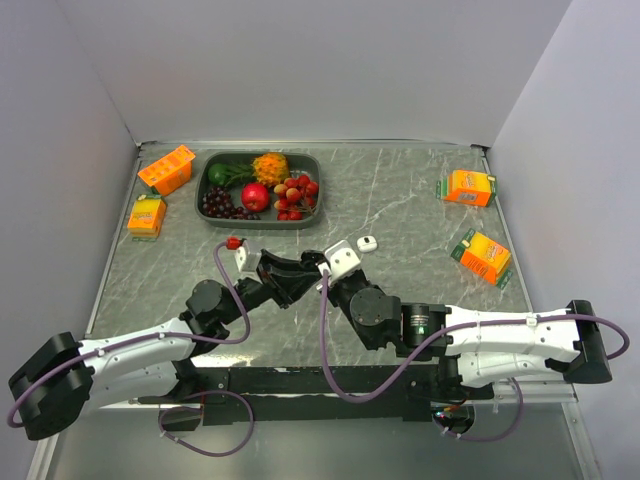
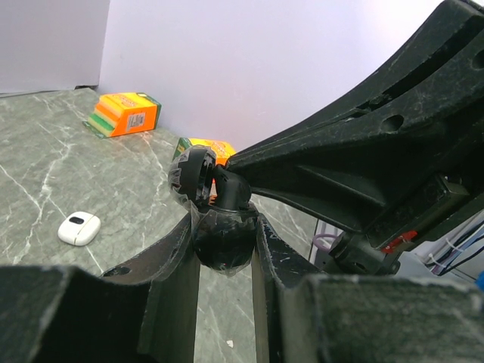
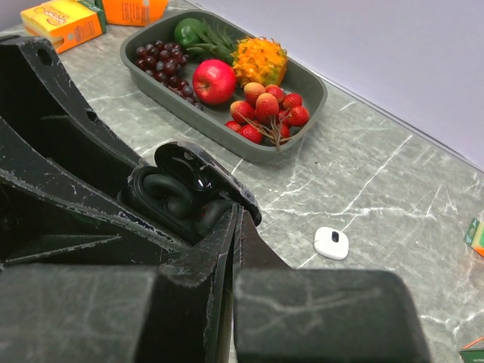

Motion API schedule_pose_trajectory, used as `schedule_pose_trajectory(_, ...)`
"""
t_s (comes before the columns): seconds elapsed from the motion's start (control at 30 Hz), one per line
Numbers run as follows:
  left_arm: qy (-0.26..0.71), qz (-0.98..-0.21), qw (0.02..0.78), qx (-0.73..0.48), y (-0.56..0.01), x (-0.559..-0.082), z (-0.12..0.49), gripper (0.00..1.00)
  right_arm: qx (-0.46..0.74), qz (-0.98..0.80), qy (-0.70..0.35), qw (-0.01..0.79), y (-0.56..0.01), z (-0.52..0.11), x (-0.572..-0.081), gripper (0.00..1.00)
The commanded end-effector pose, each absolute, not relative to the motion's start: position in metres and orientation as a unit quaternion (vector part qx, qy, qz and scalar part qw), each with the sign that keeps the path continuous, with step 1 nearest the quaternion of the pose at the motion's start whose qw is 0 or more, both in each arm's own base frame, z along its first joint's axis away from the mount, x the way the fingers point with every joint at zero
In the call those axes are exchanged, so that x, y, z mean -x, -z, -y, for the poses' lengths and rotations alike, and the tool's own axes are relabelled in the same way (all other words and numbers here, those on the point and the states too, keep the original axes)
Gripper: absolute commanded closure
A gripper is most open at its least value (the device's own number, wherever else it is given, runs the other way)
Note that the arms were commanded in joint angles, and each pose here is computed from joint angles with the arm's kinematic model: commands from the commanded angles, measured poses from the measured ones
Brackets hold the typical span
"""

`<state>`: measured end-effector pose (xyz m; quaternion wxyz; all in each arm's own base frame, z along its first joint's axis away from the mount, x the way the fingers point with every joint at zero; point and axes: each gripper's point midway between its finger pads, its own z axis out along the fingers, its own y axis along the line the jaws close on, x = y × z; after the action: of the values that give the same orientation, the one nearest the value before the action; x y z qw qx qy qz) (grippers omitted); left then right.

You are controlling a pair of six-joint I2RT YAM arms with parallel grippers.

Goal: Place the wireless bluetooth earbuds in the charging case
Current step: Place the earbud in the charging case.

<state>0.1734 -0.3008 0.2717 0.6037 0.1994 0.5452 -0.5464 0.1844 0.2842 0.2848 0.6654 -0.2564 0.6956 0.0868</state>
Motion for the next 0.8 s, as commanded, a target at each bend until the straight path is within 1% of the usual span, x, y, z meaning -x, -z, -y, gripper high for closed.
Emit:
schedule_pose_trajectory(0.0,0.553,-0.502,0.640,-0.179,-0.313,-0.176,0.294,0.99,0.262,-0.684,-0.113,0.671,-0.296,-0.289,-0.174,1.00)
schedule_pose_trajectory(0.2,0.552,-0.501,0.644,-0.169,-0.314,-0.178,0.291,0.99,0.275,-0.678,-0.121,0.670,-0.296,-0.291,-0.167,1.00)
schedule_pose_trajectory(0.77,0.551,-0.493,0.652,-0.167,-0.318,-0.177,0.288,0.99,0.339,-0.673,-0.164,0.637,-0.286,-0.306,-0.144,1.00)
